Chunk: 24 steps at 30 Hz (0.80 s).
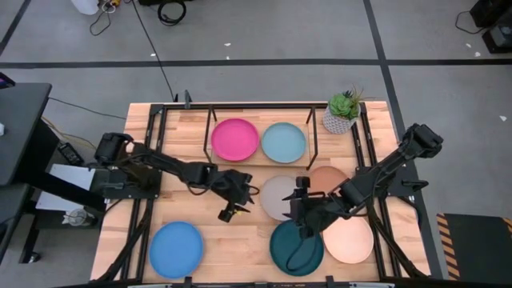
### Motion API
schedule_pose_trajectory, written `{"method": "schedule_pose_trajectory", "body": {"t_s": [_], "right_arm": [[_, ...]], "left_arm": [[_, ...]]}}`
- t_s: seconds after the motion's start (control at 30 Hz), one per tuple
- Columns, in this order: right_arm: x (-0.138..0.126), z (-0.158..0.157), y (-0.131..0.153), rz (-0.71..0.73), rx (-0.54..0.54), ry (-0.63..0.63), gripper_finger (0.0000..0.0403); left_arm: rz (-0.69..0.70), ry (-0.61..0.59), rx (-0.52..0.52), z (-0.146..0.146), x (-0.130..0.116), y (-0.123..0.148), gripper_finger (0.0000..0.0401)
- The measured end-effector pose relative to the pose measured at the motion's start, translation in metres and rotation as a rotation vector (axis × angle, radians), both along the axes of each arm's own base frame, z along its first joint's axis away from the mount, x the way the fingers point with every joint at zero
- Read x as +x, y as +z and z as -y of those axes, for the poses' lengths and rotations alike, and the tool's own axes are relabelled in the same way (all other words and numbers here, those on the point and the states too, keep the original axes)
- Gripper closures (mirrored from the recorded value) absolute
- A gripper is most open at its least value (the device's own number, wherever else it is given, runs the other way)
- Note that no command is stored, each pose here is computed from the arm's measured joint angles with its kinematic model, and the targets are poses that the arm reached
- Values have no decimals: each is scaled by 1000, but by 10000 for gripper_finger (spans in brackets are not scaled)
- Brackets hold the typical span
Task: Place and stack plates onto a shelf
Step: Stack the gray plate on the light blue plate
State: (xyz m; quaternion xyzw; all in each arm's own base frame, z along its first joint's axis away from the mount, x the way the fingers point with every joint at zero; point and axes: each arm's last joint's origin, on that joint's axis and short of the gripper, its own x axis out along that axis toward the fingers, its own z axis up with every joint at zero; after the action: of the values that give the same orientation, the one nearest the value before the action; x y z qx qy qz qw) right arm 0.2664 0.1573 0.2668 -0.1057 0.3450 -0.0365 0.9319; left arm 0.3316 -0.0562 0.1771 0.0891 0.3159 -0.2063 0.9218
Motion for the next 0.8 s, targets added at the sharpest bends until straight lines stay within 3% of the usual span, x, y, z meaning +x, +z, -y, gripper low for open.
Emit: {"method": "schedule_pose_trajectory", "body": {"t_s": [0.4,0.63,0.8], "right_arm": [[-5,-6,2,39,-13,-40,186],[-5,-7,2,42,-4,-42,186],[-6,-8,2,42,-6,-39,186]], "left_arm": [[54,-60,104,0,47,-32,247],[-120,-128,176,2,64,-50,247],[-137,-122,218,2,70,-59,262]]}}
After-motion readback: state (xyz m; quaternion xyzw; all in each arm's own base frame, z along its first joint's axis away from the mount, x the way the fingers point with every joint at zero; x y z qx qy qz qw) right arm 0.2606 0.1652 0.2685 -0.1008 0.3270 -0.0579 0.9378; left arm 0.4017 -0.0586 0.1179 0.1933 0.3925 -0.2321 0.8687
